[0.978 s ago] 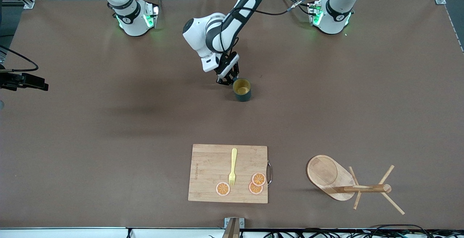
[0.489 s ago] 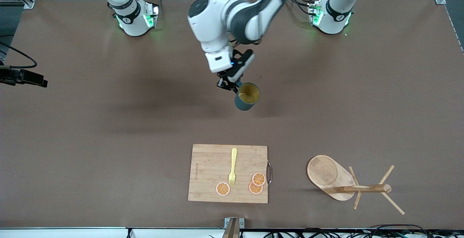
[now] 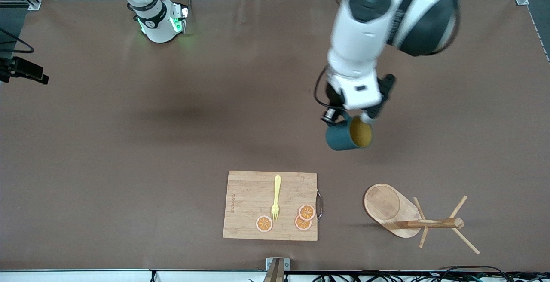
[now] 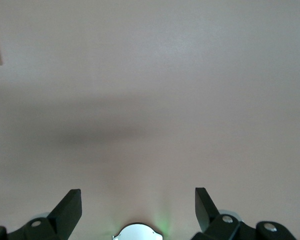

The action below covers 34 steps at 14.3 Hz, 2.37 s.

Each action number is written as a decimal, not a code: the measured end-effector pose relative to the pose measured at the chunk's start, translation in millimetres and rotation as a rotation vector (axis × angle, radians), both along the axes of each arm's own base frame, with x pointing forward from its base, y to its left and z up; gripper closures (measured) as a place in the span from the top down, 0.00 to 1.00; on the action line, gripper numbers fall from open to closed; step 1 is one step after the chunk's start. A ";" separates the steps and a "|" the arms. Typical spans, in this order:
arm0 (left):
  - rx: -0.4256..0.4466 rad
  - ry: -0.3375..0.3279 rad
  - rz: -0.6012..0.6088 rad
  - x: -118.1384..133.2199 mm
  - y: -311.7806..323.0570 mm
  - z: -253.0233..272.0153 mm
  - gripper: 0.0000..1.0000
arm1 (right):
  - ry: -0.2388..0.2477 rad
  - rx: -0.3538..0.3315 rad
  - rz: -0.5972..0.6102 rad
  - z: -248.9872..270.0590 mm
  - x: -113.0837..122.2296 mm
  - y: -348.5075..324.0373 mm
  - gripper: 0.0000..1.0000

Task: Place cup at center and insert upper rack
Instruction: 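Lift the teal mug with the left gripper toward the wooden stand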

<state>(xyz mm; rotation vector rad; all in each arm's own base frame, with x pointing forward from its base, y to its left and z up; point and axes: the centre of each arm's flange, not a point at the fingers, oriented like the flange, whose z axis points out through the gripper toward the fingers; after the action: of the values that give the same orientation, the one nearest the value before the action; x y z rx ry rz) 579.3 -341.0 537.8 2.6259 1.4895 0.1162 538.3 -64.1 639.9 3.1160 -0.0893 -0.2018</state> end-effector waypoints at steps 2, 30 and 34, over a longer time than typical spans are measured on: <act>-0.086 0.032 0.043 26.8 52.3 3.6 0.20 | -0.015 0.001 0.001 8.9 -8.0 0.7 1.00; -1.114 0.147 0.309 144.8 288.6 -126.7 0.20 | -0.079 0.007 0.043 35.4 -46.4 21.8 1.00; -1.107 0.141 0.296 148.2 294.1 -144.8 0.20 | -0.078 0.007 0.042 35.1 -46.4 21.7 1.00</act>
<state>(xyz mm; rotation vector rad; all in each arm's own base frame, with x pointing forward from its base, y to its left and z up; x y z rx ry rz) 727.4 -46.8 393.0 1.5445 1.3692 -0.6749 491.9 -42.3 674.9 3.1288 -0.0235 -0.0803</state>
